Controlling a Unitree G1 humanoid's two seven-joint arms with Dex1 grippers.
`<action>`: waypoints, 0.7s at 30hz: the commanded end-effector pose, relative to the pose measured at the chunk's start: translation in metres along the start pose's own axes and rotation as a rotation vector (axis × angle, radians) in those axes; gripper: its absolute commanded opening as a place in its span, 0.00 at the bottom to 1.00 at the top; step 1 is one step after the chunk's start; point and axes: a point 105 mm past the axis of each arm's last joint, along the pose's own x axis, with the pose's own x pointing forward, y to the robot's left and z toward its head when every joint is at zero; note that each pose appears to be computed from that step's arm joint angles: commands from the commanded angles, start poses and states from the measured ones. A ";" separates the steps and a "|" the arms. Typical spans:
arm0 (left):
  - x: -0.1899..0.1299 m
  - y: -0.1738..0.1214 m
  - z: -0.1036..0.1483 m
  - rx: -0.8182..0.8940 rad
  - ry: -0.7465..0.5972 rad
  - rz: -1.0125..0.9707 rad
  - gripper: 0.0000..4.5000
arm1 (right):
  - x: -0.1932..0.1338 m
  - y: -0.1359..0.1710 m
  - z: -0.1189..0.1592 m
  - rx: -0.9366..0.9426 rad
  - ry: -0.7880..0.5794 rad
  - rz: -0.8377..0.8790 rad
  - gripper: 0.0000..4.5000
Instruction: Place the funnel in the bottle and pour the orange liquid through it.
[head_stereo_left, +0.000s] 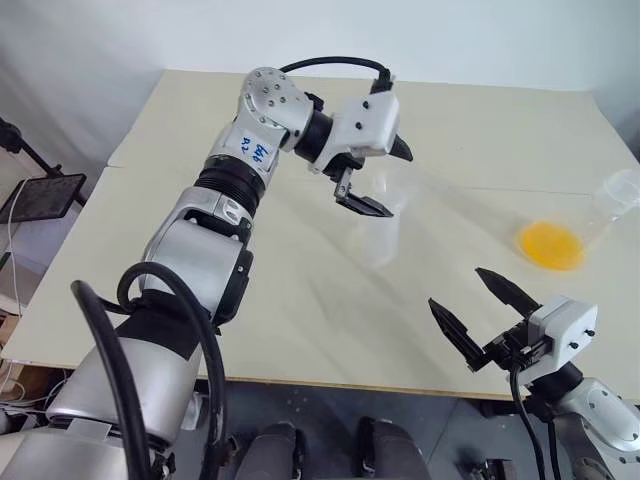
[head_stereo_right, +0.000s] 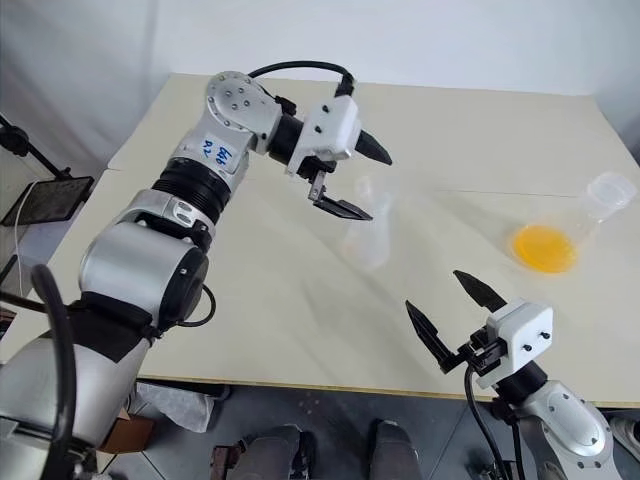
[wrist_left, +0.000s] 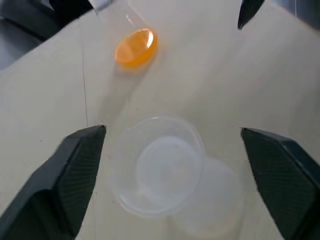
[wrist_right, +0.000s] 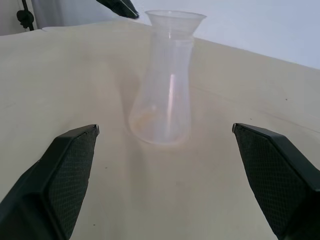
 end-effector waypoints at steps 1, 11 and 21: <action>-0.026 0.003 -0.001 -0.065 -0.119 0.091 0.99 | -0.006 -0.004 0.017 -0.052 -0.055 -0.048 1.00; -0.109 -0.045 -0.055 -0.274 -0.415 0.388 0.99 | -0.072 -0.058 0.022 -0.134 -0.042 -0.452 1.00; -0.109 -0.116 -0.086 -0.467 -0.383 0.480 0.99 | -0.152 -0.099 0.013 -0.132 0.017 -0.798 1.00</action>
